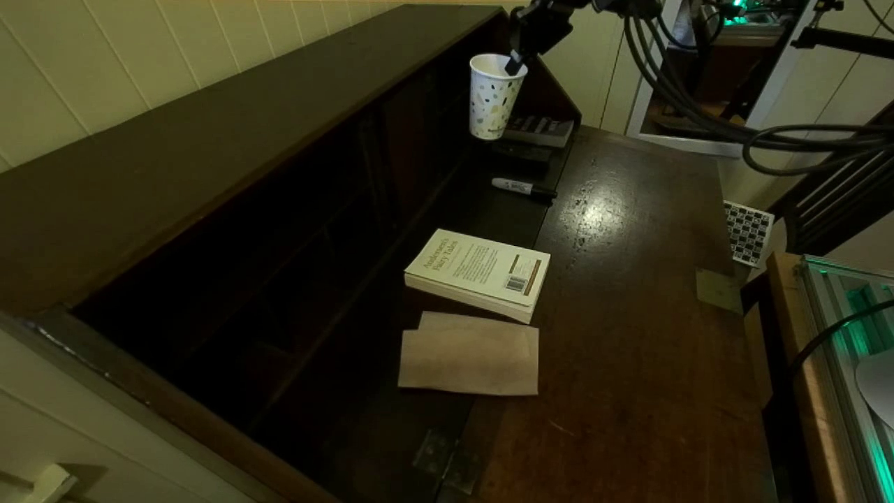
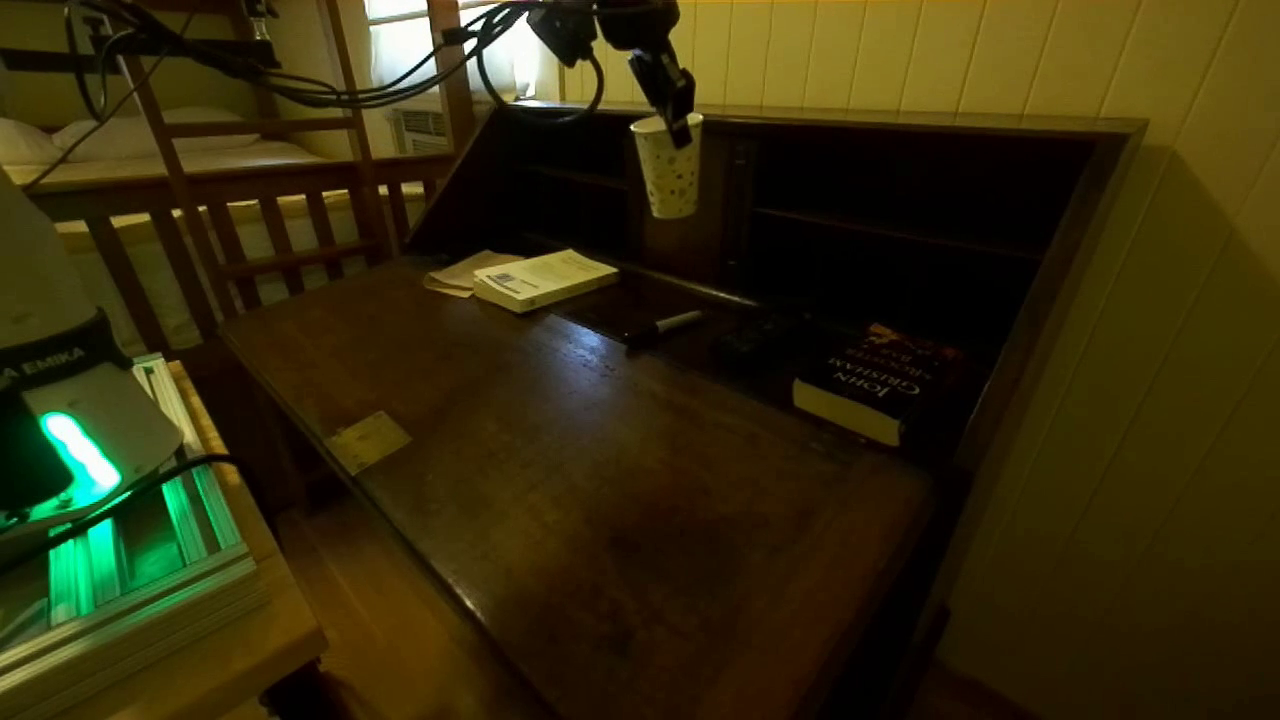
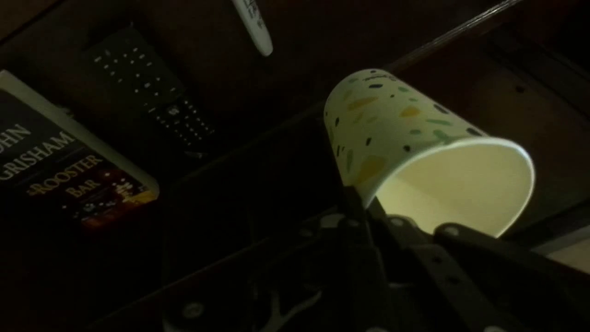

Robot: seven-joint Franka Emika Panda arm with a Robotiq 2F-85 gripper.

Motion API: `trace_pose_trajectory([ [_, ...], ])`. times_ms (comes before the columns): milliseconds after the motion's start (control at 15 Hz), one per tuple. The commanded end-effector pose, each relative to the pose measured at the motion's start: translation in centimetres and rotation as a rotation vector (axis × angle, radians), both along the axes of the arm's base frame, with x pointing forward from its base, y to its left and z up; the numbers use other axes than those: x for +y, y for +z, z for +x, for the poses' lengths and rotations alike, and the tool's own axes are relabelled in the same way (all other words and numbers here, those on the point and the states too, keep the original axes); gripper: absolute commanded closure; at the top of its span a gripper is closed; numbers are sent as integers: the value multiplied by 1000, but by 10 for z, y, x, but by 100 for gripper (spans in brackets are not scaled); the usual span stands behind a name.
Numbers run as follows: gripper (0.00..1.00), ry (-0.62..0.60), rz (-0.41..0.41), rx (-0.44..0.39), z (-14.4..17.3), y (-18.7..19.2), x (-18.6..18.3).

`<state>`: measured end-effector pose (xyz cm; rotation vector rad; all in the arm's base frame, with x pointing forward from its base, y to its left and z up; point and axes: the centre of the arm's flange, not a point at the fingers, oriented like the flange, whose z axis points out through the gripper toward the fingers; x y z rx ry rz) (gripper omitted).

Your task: Move the cup from the desk to the cabinet top

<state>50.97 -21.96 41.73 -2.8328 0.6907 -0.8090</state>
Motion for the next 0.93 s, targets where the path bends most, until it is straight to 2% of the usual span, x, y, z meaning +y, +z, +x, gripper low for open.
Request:
trace_pose_trajectory([
  [0,99,-12,-32,-12,-2,32,-28],
  [333,99,-71,-79,-62,-7,60,-64],
  [400,97,-64,-70,-62,-8,45,-55],
  [867,97,-75,-80,-74,-9,53,-63],
])
